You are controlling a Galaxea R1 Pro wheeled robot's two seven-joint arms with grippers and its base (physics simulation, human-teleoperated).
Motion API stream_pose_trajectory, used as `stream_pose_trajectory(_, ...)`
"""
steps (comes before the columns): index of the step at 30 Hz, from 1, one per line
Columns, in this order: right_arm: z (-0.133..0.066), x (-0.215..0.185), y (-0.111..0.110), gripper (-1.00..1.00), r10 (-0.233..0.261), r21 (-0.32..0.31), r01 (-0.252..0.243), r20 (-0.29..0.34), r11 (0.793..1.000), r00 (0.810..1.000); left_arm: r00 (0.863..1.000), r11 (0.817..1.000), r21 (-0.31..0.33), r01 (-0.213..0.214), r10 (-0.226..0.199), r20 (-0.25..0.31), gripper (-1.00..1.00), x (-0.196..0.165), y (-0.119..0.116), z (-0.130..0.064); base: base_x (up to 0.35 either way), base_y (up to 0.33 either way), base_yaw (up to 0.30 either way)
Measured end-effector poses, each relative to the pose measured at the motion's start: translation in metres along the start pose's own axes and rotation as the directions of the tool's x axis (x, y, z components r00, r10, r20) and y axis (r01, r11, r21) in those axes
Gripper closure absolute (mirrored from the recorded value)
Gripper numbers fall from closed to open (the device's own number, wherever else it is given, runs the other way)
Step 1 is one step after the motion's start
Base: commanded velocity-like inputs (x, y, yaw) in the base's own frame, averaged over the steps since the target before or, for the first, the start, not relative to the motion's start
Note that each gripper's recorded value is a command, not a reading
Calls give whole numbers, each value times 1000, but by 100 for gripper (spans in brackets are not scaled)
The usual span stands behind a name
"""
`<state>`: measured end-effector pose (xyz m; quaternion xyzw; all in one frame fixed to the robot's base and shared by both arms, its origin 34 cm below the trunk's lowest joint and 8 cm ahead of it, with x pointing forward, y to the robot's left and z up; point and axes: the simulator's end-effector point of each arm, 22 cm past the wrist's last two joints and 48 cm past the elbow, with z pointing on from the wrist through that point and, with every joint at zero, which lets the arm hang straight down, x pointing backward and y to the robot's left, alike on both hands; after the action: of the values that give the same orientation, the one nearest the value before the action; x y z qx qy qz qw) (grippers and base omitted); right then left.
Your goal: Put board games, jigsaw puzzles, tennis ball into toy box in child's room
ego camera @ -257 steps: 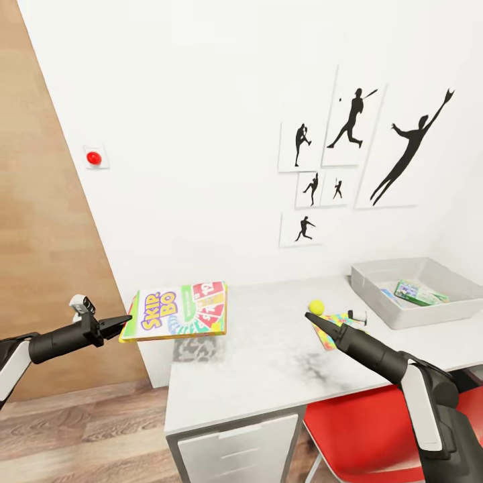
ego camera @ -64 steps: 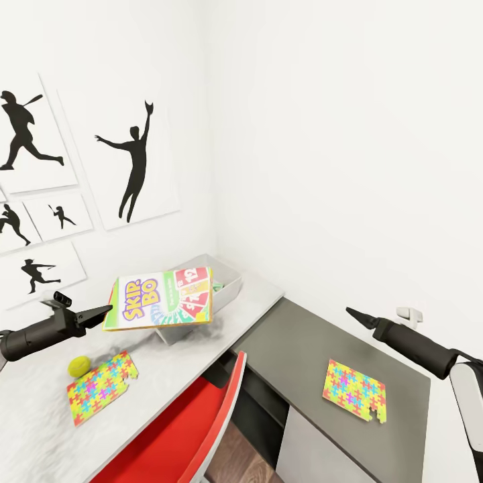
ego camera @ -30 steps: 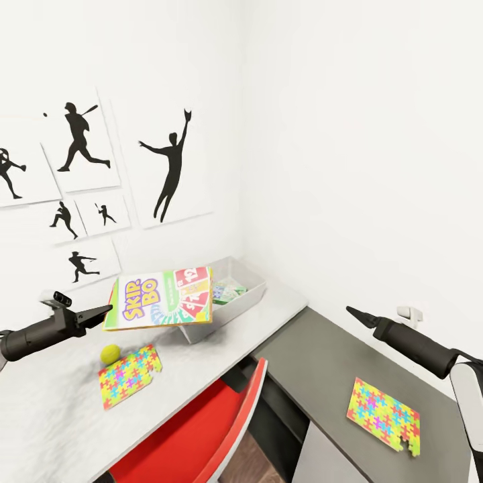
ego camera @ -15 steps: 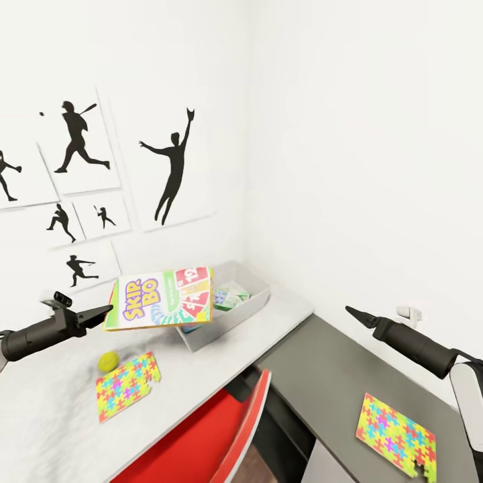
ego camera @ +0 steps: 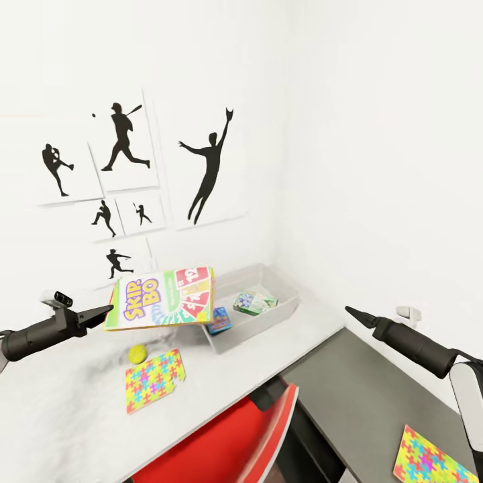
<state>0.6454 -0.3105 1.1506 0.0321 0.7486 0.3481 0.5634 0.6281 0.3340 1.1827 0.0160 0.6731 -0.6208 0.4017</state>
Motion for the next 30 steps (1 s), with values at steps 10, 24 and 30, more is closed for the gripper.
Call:
stream_pose_trajectory(10, 0, 0, -1, -100, 0, 1, 0, 1, 1000, 1000, 1000, 1000, 1, -1, 1, 0, 100, 0, 0, 1, 92, -6, 216)
stream_pose_trajectory(24, 3, 6, -1, -100, 10, 3, -10, -4, 1000, 1000, 1000, 1000, 1, -1, 1, 0, 100, 0, 0, 1, 154, 0, 3)
stream_pose_trajectory(30, 3, 6, -1, -100, 10, 4, -10, -4, 1000, 1000, 1000, 1000, 2, -1, 1, 1, 100, 0, 0, 1, 46, -24, 0)
